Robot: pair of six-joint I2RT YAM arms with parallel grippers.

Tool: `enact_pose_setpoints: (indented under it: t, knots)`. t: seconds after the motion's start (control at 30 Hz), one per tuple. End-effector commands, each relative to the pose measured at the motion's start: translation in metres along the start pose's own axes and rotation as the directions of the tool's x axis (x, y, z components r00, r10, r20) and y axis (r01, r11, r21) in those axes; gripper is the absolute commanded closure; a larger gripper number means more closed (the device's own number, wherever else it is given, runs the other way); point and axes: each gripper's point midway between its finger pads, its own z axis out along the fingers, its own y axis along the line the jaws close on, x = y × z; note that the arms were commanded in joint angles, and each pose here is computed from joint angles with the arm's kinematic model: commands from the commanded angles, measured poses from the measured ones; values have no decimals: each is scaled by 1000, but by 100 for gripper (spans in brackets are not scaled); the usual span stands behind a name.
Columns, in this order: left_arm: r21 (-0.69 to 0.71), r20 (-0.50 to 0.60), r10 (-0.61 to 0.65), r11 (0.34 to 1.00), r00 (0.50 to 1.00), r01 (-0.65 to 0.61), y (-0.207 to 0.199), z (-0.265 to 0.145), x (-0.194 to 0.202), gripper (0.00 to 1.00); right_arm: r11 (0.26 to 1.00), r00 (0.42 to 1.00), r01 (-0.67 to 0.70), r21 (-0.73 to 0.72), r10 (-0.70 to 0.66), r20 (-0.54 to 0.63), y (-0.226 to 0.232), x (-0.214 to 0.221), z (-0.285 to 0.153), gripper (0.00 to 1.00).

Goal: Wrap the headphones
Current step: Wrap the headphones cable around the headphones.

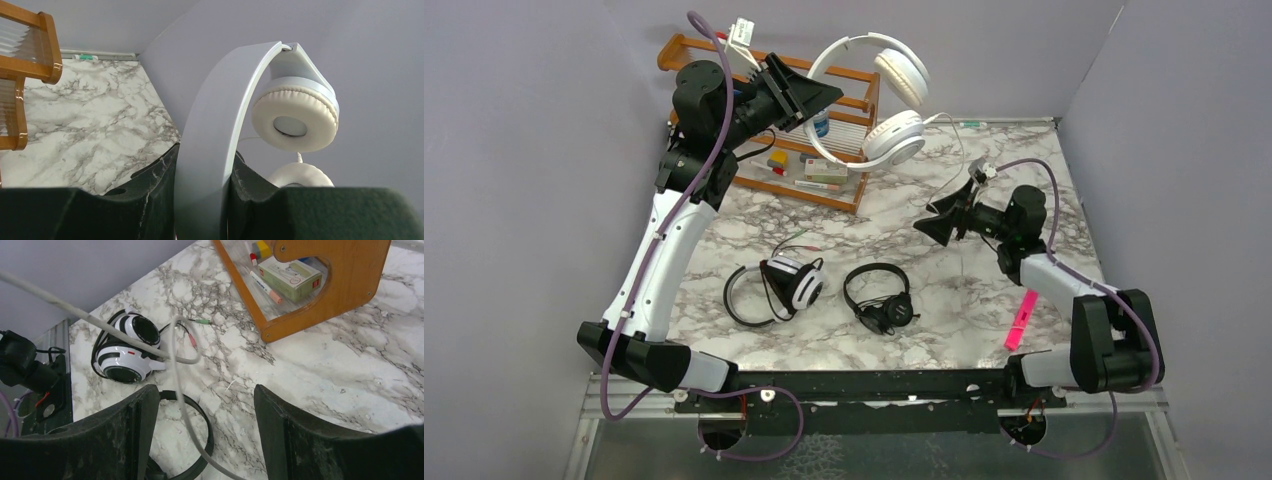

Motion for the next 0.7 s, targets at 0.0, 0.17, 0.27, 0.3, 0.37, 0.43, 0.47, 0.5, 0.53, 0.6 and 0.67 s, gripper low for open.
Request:
enact_pose_setpoints:
  t: [0.0,0.17,0.27,0.3,0.37,0.43,0.47,0.5,0.53,0.6,0.67]
  knots:
    - [138,49,53,989,997,-59,-51,-18,-17,100,996,997,67,-55,-64,51,5,-24,7,30]
    - [164,28,55,985,998,-58,-54,-19,-13,100,993,998,32,-112,-26,54,10,-27,11,50]
    - [168,20,56,984,998,-58,-54,-19,-11,100,988,998,24,-151,-14,66,16,-28,13,53]
    - [165,18,54,985,998,-57,-53,-19,-11,100,987,998,20,-161,-9,69,18,-28,13,51]
    - [166,14,51,985,999,-53,-53,-19,-10,100,988,997,21,-155,-9,73,19,-28,14,47]
    - [171,9,50,984,999,-50,-52,-18,-9,100,988,997,31,-154,-20,77,20,-30,13,47]
    - [176,7,51,983,999,-52,-53,-19,-8,100,988,997,32,-151,-20,76,19,-31,14,51]
    - [176,4,54,983,999,-53,-53,-18,-8,100,989,997,30,-148,-19,73,19,-32,14,59]
    - [178,1,59,982,998,-58,-53,-19,-7,100,989,998,24,-145,-15,64,17,-32,15,69]
    - [178,-5,84,981,996,-82,-53,-19,-6,100,992,999,6,-123,0,45,11,-32,17,81]
    - [189,-24,120,975,992,-114,-54,-21,-2,100,997,1000,-15,-77,16,17,0,-27,19,86]
